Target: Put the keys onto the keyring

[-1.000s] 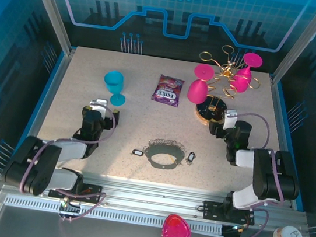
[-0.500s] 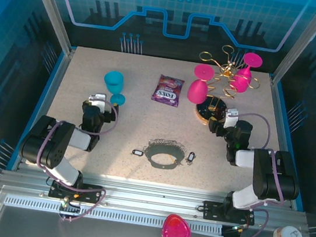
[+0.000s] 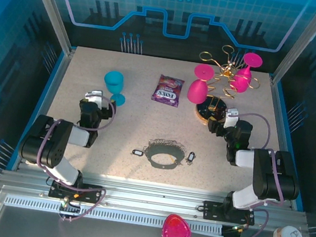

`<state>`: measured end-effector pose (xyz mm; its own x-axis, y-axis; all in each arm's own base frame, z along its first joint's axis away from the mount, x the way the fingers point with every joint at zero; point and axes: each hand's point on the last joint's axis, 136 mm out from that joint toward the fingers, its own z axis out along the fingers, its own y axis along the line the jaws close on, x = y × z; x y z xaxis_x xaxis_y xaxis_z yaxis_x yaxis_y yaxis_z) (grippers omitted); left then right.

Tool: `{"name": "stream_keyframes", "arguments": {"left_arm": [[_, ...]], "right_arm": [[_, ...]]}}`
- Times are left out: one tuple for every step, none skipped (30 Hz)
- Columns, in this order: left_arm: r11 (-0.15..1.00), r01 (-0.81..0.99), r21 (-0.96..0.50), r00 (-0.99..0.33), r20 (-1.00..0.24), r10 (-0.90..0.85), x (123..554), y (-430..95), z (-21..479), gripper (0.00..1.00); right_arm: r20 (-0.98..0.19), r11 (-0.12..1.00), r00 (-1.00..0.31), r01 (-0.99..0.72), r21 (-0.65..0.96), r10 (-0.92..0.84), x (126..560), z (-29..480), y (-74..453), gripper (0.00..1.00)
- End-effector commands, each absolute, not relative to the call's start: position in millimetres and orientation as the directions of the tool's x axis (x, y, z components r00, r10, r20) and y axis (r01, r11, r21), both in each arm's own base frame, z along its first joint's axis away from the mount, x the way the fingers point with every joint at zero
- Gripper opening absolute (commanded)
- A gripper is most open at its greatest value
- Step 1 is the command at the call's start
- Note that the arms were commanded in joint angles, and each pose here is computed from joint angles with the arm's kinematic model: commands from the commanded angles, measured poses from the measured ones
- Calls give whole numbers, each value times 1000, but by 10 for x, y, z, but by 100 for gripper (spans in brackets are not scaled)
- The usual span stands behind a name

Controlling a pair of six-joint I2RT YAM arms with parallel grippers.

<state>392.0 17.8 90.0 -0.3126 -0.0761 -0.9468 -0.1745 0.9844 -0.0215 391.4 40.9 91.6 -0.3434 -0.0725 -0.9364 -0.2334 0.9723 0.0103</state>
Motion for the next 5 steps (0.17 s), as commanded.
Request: {"name": "stream_keyframes", "arguments": {"left_arm": [[987, -150, -60, -306, -947, -104, 3970, 141, 953, 99], [987, -147, -61, -302, -948, -104, 3972, 136, 961, 99], [988, -144, -59, -300, -949, -100, 3972, 132, 963, 99], [991, -125, -52, -304, -948, -89, 3973, 98, 960, 99], [993, -104, -53, -308, -948, -83, 3979, 62, 960, 99]], "right_arm": [[-949, 974, -309, -224, 4, -67, 3961, 999, 378, 83], [-948, 975, -310, -224, 5, -66, 3959, 997, 377, 84], [-949, 975, -310, -224, 5, -66, 3960, 999, 379, 85], [-949, 974, -309, -226, 4, -68, 3961, 1000, 382, 87], [-949, 974, -309, -225, 4, -68, 3960, 999, 379, 93]]}}
